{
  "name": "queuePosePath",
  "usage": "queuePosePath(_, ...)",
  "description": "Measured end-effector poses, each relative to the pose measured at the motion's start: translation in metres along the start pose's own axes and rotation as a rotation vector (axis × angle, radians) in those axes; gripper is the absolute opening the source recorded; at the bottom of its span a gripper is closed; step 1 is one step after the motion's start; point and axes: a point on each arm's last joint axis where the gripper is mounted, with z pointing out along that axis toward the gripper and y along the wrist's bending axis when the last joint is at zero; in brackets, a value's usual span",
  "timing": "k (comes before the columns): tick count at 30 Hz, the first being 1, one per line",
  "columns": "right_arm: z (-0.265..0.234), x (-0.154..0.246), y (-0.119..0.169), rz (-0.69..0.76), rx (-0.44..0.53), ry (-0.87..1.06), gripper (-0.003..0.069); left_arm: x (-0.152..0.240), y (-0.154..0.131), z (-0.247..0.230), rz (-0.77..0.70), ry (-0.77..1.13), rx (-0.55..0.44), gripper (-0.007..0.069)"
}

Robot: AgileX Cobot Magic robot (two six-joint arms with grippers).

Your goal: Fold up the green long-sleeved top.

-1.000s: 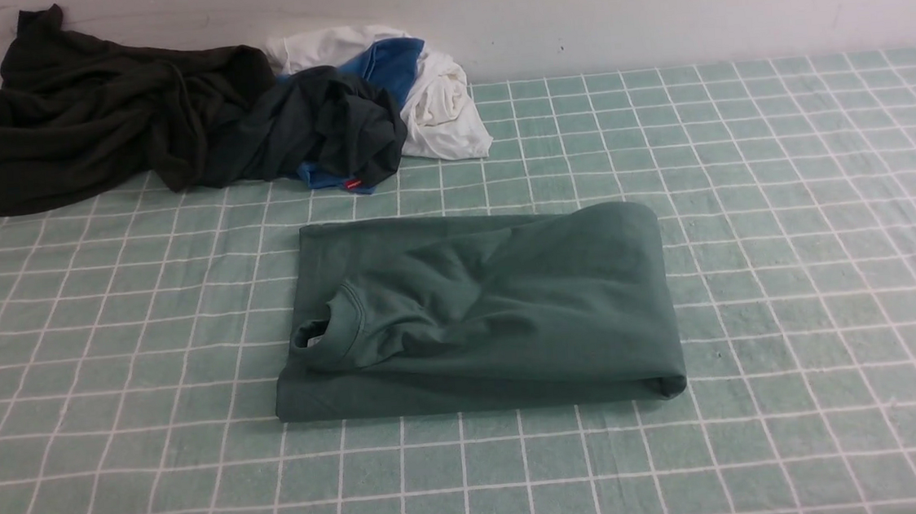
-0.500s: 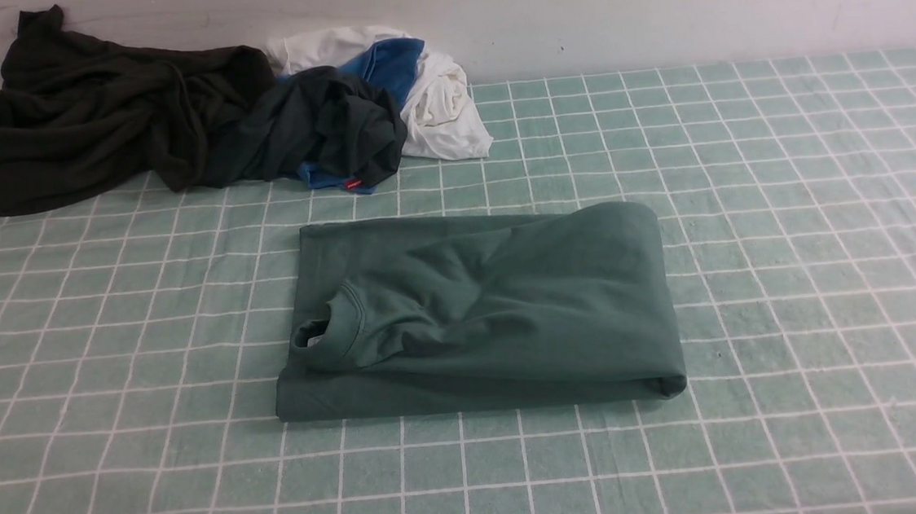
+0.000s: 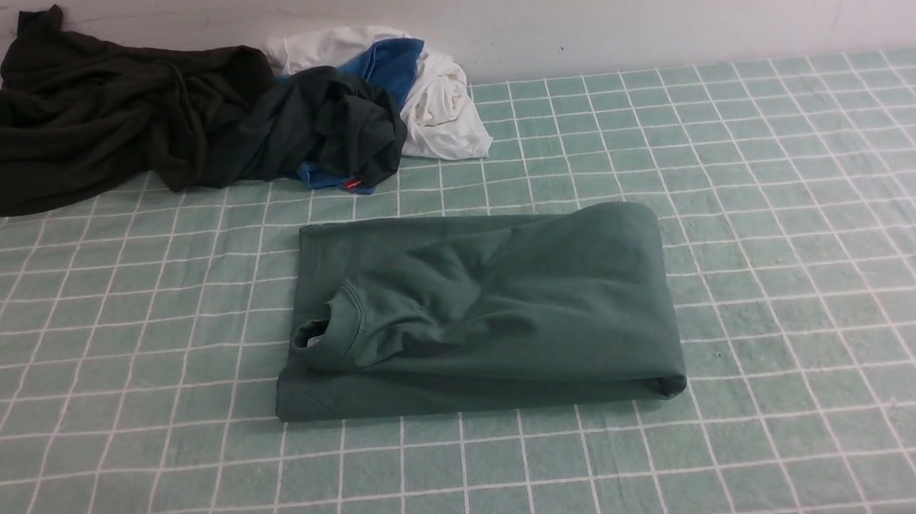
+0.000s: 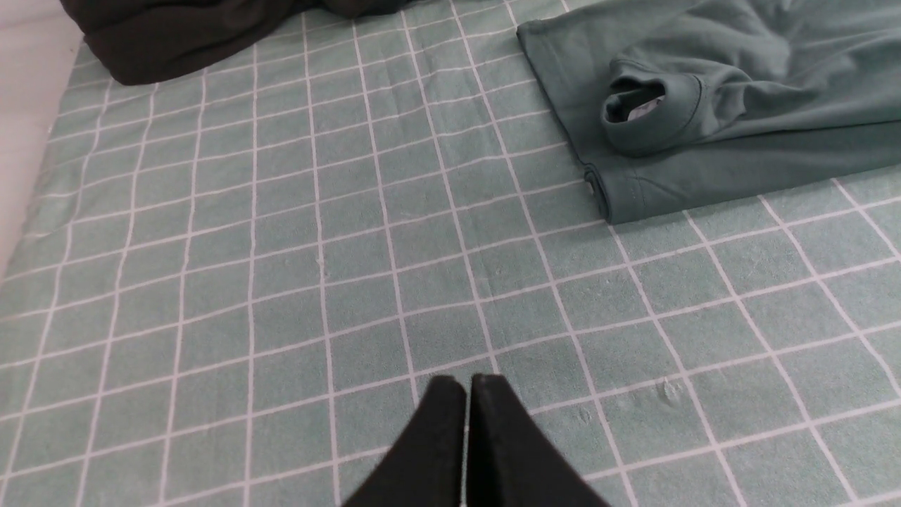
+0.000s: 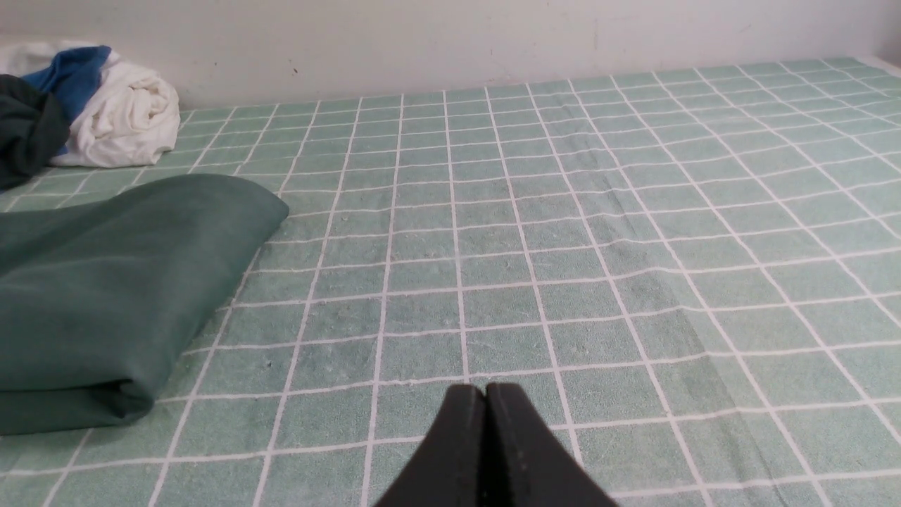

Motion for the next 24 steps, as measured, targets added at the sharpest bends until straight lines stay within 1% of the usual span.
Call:
queuePosePath(3, 0.0, 0.0, 0.0, 0.0, 0.0, 0.001, -0.0013, 0.002, -0.003, 0.011, -0.006, -0.062, 0.013, -0.0003)
queuePosePath(5, 0.0, 0.0, 0.0, 0.0, 0.001, 0.002, -0.0013, 0.004, -0.006, 0.02, -0.013, -0.164, 0.007, -0.0003)
queuePosePath(6, 0.0, 0.0, 0.0, 0.0, 0.001, 0.003, -0.0013, 0.007, -0.006, 0.025, -0.018, -0.209, -0.005, -0.0003)
queuePosePath(7, 0.0, 0.0, 0.0, 0.0, 0.001, 0.004, -0.0013, 0.012, -0.007, 0.031, -0.028, -0.232, -0.042, -0.0003)
queuePosePath(8, 0.0, 0.0, 0.0, 0.0, 0.001, 0.004, -0.0013, 0.017, -0.008, 0.035, -0.034, -0.271, -0.034, -0.0003)
queuePosePath(10, 0.0, 0.0, 0.0, 0.0, 0.001, 0.005, -0.0013, 0.032, -0.009, 0.046, -0.072, -0.312, -0.07, -0.0003)
queuePosePath(11, 0.0, 0.0, 0.0, 0.0, 0.001, 0.005, -0.0013, 0.035, -0.009, 0.047, -0.078, -0.307, -0.073, -0.0003)
queuePosePath(12, 0.0, 0.0, 0.0, 0.0, 0.001, 0.005, -0.0013, 0.047, -0.01, 0.054, -0.122, -0.322, -0.096, -0.0003)
queuePosePath(15, 0.0, 0.0, 0.0, 0.0, 0.001, 0.006, -0.0013, 0.075, -0.012, 0.071, -0.198, -0.26, -0.137, -0.0003)
queuePosePath(16, 0.0, 0.0, 0.0, 0.0, 0.001, 0.006, -0.0013, 0.079, -0.012, 0.073, -0.204, -0.246, -0.14, -0.0003)
queuePosePath(21, 0.0, 0.001, 0.0, 0.0, 0.001, 0.007, -0.0013, 0.082, -0.012, 0.074, -0.198, -0.217, -0.141, -0.0003)
queuePosePath(24, 0.0, 0.001, 0.0, 0.0, 0.001, 0.007, -0.0013, 0.082, -0.012, 0.074, -0.144, -0.203, -0.145, -0.0003)
